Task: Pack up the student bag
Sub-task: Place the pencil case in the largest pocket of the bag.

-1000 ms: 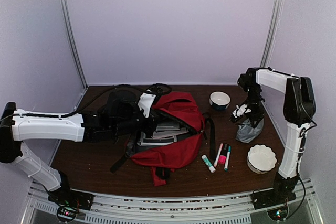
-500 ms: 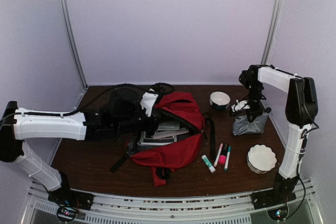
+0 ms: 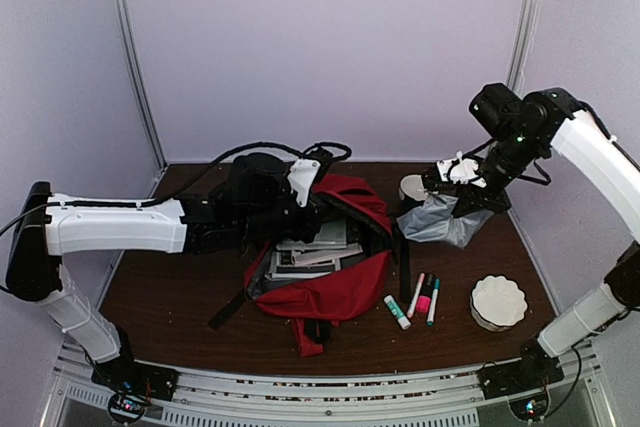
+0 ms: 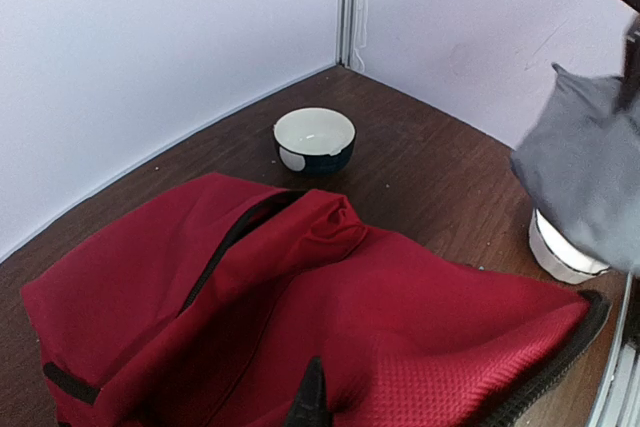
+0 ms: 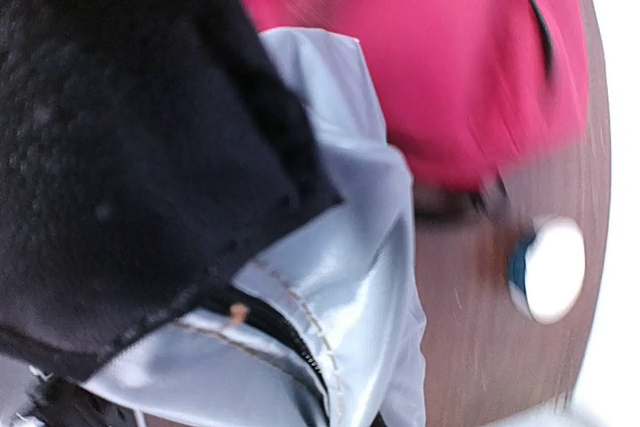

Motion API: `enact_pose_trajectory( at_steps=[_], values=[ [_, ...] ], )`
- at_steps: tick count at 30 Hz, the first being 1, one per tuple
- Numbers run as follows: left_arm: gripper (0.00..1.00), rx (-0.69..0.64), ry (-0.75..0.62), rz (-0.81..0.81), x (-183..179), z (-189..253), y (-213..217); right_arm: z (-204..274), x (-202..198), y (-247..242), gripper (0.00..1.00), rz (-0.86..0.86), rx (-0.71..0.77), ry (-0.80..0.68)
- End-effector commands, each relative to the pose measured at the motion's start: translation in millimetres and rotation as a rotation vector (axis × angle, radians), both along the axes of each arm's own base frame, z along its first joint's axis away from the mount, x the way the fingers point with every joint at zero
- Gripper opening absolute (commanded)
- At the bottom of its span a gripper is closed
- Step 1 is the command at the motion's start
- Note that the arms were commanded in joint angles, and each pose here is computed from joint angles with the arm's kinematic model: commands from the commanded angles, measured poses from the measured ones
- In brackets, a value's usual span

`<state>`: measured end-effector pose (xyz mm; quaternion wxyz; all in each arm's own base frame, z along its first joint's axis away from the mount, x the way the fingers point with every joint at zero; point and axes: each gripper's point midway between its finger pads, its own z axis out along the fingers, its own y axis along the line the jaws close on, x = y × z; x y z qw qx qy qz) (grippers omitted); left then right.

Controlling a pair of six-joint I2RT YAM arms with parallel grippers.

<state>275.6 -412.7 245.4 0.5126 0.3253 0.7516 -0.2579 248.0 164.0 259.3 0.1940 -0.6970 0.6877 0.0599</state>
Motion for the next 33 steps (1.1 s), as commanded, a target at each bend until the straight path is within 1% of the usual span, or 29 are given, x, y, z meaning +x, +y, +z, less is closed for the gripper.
enact_pose_trajectory(
  at_steps=[1,6,8,10,12,15,19,22,25,28,33],
  values=[
    [0.0,-0.152,0.007,-0.052,2.4,43.6,-18.4,19.1,-72.8,52.1,0.0,0.128,0.17,0.103],
    [0.0,-0.188,0.034,-0.08,5.3,51.0,-23.4,29.4,-107.0,103.2,0.0,0.27,0.19,0.071],
    [0.0,-0.192,0.044,-0.095,4.4,52.3,-25.5,22.4,-108.2,125.9,0.0,0.297,0.176,0.039],
    [0.0,-0.196,0.056,-0.112,2.1,53.4,-26.5,14.1,-105.2,146.9,0.0,0.327,0.169,-0.038],
    [0.0,-0.2,0.065,-0.137,-2.0,55.9,-27.5,4.1,-99.1,166.0,0.0,0.314,0.168,-0.111],
    [0.0,-0.19,0.08,-0.182,-9.3,57.9,-29.8,1.4,-83.3,192.1,0.0,0.308,0.202,-0.233],
    [0.0,-0.176,0.095,-0.227,-17.4,61.7,-31.4,7.5,-58.9,220.4,0.0,0.276,0.259,-0.342],
    [0.0,-0.184,0.091,-0.245,-21.8,66.7,-29.9,1.8,-43.6,232.5,0.0,0.291,0.254,-0.426],
    [0.0,-0.195,0.082,-0.276,-28.7,74.5,-28.4,-15.0,-32.7,241.0,0.0,0.298,0.224,-0.465],
    [0.0,-0.179,0.085,-0.286,-32.0,72.8,-25.7,-29.0,-21.9,245.2,0.0,0.284,0.214,-0.493],
    [0.0,-0.184,0.089,-0.325,-40.0,73.0,-25.5,-61.8,-4.5,242.5,0.0,0.268,0.134,-0.524]
  ],
)
